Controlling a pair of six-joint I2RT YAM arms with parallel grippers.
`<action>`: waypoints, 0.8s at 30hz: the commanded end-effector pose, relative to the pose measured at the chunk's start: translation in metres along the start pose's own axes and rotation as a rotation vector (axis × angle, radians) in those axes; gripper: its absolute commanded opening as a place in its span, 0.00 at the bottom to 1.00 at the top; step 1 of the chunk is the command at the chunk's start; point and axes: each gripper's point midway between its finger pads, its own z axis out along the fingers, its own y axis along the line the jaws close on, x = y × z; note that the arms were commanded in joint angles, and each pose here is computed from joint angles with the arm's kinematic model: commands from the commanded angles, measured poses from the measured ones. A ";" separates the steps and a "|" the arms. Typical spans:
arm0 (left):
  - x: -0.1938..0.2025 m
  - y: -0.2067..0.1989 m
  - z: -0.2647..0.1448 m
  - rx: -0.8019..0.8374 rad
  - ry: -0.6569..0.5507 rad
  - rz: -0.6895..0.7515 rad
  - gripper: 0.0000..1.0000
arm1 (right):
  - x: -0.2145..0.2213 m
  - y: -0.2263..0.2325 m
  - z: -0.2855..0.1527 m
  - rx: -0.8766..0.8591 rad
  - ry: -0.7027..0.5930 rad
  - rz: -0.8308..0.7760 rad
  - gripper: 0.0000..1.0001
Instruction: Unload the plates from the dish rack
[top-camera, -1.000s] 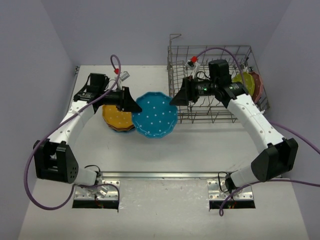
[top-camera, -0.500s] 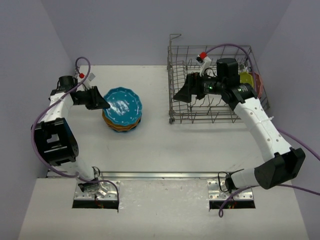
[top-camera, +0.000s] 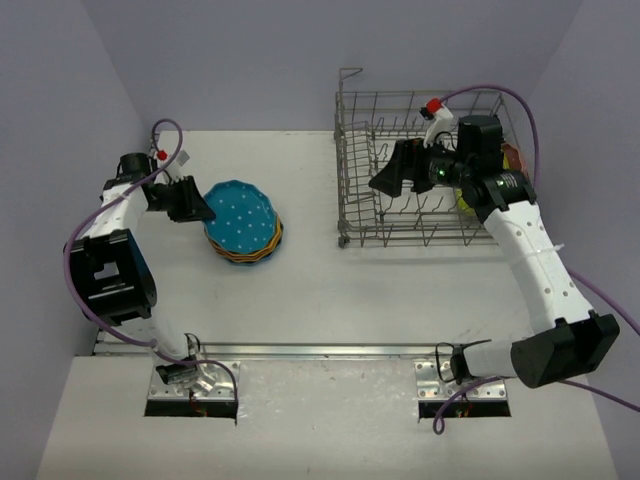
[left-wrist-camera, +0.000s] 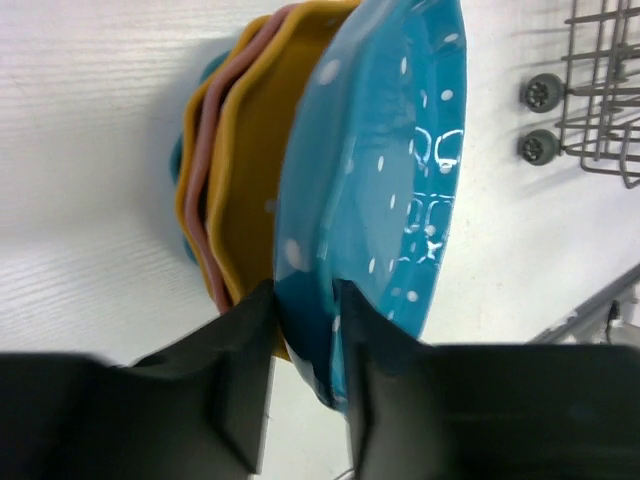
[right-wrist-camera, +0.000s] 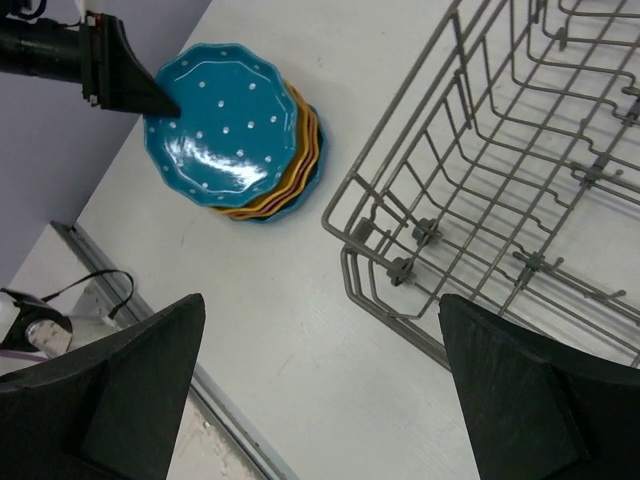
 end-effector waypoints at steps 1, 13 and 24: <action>-0.039 0.002 -0.016 -0.058 -0.122 0.109 0.39 | -0.010 -0.012 -0.016 0.028 -0.048 0.003 0.99; -0.098 -0.013 -0.107 -0.366 -0.480 0.333 0.83 | -0.050 -0.082 -0.068 0.341 -0.135 -0.071 0.99; -0.081 -0.059 -0.104 -0.386 -0.483 0.554 0.80 | -0.046 -0.192 -0.121 0.655 -0.078 -0.016 0.99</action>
